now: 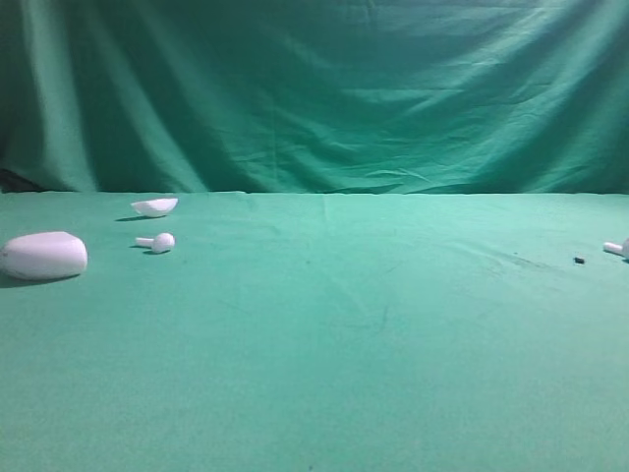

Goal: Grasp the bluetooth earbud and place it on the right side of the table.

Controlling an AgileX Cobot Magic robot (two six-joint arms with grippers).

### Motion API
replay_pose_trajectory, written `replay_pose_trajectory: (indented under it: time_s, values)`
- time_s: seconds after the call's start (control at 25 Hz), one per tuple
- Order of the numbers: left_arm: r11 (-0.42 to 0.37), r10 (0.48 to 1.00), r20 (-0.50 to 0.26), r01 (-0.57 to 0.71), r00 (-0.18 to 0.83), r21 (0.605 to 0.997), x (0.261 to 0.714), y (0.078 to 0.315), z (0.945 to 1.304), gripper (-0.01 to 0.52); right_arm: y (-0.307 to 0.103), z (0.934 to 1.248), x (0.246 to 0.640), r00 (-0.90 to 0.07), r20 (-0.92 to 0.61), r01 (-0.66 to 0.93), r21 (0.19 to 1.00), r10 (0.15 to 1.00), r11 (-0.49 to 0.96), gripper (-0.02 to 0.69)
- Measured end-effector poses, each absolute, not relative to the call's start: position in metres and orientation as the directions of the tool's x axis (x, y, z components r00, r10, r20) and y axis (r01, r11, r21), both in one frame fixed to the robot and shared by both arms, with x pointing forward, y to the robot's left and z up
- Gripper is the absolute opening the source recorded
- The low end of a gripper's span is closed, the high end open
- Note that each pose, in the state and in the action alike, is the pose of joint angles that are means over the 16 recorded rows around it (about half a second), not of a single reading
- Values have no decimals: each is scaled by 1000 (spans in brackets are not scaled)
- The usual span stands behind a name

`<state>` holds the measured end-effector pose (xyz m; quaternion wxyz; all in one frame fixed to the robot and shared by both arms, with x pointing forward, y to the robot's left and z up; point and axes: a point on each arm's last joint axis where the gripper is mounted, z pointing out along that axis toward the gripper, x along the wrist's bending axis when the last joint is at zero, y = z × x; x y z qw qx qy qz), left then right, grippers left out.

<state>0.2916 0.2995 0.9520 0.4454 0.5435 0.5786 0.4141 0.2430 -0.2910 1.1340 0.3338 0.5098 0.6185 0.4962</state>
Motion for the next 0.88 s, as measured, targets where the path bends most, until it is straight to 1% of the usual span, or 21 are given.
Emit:
replay_pose_trajectory:
  time_s: [0.2,0.36,0.6,0.88]
  values:
    - [66,998,-65,260,-12,963,292,299,952,0,-292,1124,252,-240,64,245,970,969,-4,19]
    - [66,998,-65,260,-12,963,292,299,952,0,-292,1104,262,-206,30,202,979,978,13,31]
    - [66,998,-65,260,-12,963,292,299,952,0,-293,1050,279,-137,-13,155,987,991,34,46]
    - [66,998,-65,260,-12,963,292,299,952,0,-295,985,290,-78,-25,180,983,997,39,46]
